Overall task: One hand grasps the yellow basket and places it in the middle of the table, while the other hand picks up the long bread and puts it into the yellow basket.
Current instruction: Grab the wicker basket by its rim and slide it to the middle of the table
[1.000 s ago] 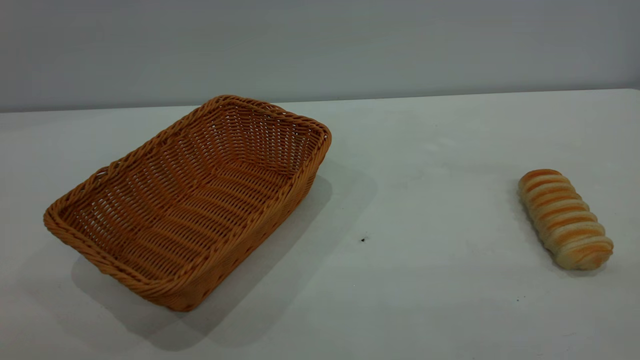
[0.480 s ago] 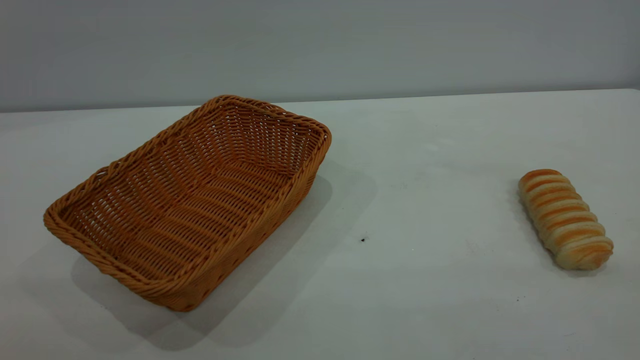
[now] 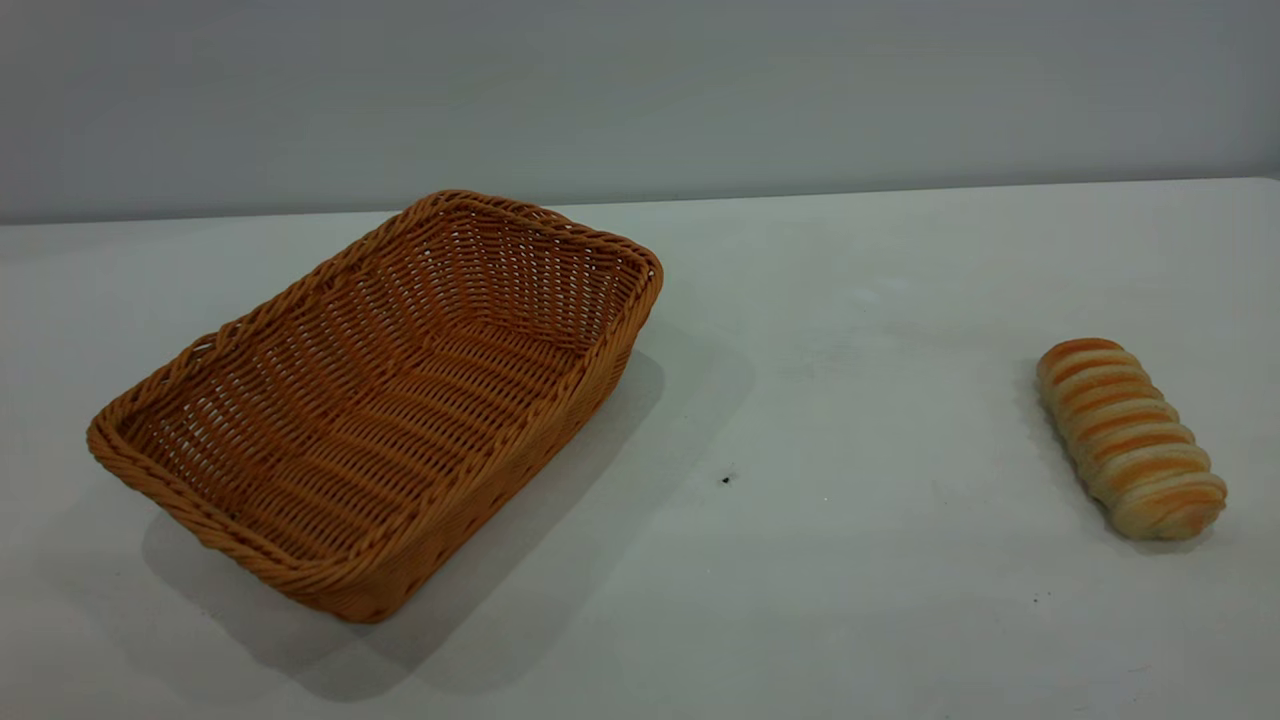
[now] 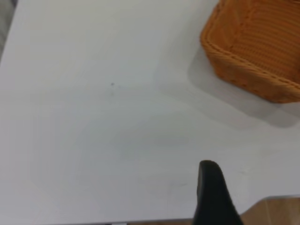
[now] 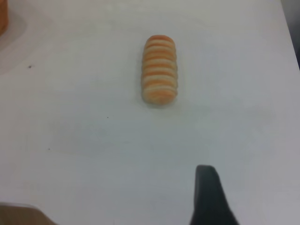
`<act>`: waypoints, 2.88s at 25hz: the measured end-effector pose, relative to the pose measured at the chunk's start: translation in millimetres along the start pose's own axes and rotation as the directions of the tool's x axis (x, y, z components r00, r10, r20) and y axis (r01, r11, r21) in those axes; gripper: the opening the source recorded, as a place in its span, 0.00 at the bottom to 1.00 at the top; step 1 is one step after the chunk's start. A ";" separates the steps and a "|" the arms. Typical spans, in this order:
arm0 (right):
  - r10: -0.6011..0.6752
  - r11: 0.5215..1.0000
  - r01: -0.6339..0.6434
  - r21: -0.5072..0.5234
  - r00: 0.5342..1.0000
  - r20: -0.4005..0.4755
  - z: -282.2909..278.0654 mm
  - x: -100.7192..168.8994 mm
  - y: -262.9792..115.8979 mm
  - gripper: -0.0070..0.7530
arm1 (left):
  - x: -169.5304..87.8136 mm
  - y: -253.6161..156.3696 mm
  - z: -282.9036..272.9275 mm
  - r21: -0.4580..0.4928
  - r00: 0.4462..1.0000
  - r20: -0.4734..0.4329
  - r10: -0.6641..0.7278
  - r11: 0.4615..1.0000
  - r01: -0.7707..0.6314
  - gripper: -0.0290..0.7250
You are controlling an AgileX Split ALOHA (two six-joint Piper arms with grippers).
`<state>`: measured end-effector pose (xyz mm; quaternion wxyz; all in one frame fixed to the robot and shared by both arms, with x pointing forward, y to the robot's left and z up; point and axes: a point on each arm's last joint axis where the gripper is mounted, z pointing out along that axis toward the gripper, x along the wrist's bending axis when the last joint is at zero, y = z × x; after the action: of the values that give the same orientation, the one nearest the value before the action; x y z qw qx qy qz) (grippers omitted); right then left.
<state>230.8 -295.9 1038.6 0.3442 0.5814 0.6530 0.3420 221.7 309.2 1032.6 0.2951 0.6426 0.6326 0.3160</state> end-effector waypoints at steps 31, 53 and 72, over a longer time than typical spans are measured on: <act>-0.066 0.988 0.060 0.143 0.997 0.040 56.6 -11.9 62.5 0.66 | -11.5 67.7 67.9 0.175 0.998 0.012 -0.058 0.983 0.055 0.71; 0.014 0.908 0.006 0.419 0.999 -0.044 164.7 1.0 115.4 0.66 | -45.1 101.2 199.9 0.381 0.920 -0.155 -0.359 0.838 0.391 0.71; 0.052 0.909 0.023 0.416 0.984 -0.169 162.7 21.0 116.1 0.66 | -76.2 119.9 298.7 0.634 0.856 -0.369 -0.362 0.576 0.516 0.71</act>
<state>427.6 -257.1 1049.8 0.1507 0.6138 0.7344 0.2474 529.6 236.0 936.5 0.0268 0.4921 0.8698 0.0243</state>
